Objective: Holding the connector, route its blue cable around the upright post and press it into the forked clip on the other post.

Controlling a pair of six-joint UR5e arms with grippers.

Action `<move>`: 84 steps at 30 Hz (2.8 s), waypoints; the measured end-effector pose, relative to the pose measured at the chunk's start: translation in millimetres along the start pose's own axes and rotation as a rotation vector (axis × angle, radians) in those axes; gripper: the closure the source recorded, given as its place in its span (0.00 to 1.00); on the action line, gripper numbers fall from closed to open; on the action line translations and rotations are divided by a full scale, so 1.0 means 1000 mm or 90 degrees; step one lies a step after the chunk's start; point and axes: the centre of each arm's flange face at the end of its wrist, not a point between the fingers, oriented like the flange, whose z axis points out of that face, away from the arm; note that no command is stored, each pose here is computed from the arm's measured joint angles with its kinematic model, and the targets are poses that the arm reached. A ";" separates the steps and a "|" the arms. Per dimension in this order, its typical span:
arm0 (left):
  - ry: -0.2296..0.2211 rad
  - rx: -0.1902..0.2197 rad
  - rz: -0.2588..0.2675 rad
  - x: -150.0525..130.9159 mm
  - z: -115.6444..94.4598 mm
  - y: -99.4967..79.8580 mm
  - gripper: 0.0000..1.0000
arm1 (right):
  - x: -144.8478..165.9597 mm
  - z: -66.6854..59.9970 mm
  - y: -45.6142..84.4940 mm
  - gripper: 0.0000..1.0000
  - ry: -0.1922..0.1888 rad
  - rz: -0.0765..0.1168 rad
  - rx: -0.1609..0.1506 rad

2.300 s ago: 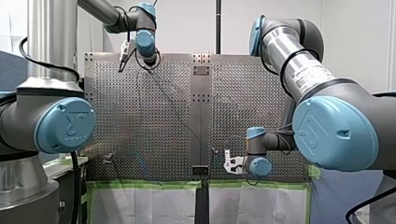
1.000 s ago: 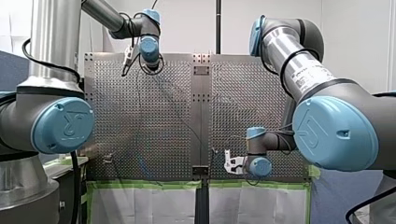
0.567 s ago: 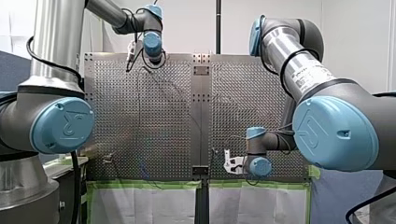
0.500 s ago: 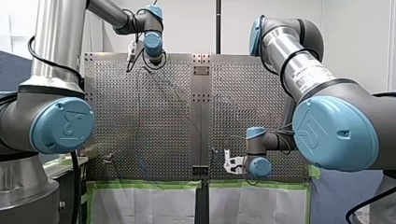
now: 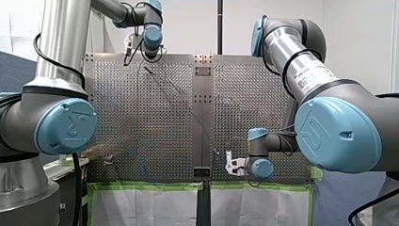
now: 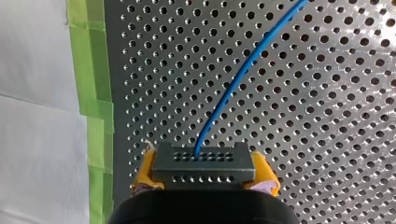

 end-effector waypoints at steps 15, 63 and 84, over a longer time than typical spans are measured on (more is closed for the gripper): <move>-0.037 -0.017 -0.041 -0.038 0.031 0.017 0.01 | 0.000 0.000 0.000 1.00 -0.001 -0.002 0.000; 0.071 0.038 -0.090 0.020 0.045 -0.030 0.01 | -0.001 -0.001 0.000 1.00 -0.003 -0.007 0.000; 0.052 0.008 -0.163 0.021 0.061 -0.028 0.01 | 0.000 0.000 0.000 1.00 -0.001 -0.011 0.000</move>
